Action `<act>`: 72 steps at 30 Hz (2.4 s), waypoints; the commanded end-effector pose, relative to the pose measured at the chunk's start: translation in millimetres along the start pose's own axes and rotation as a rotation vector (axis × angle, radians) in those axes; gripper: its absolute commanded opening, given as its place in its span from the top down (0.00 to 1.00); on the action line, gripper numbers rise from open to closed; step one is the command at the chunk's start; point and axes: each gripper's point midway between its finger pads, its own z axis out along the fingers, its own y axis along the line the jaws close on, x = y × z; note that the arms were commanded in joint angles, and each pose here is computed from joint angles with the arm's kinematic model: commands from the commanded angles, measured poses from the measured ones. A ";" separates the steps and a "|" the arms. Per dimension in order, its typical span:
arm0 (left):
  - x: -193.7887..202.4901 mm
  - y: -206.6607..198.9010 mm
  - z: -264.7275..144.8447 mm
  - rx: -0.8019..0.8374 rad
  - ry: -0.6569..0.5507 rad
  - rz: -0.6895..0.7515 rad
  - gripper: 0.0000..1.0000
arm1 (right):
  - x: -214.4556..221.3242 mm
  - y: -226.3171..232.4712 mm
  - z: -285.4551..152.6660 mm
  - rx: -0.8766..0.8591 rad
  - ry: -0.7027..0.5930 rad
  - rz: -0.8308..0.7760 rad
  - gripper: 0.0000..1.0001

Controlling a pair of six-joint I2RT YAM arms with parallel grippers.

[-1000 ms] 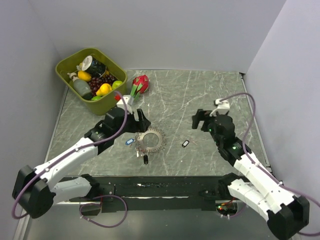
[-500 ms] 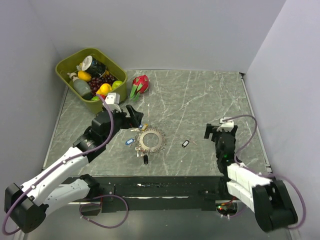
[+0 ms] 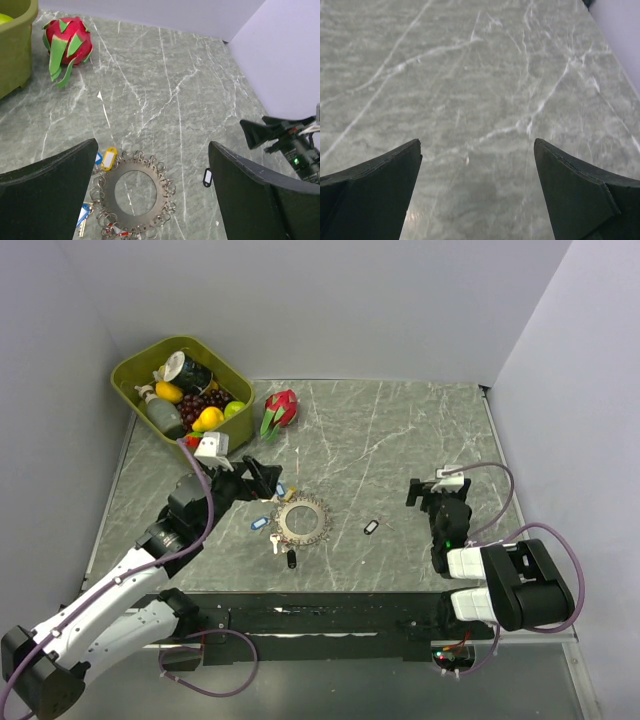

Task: Put the keys on the keyring

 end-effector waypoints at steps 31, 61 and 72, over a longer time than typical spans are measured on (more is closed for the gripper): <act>50.3 3.0 39.4 -0.003 0.136 -0.040 0.03 | -33.4 -3.2 21.6 0.013 -0.061 0.023 0.00; 65.4 -0.1 37.8 -0.040 0.290 -0.056 0.03 | -34.6 -2.7 22.7 0.007 -0.061 0.026 0.00; 45.5 -11.8 28.8 0.023 0.222 -0.062 0.04 | -34.0 -2.7 22.4 0.007 -0.060 0.025 0.00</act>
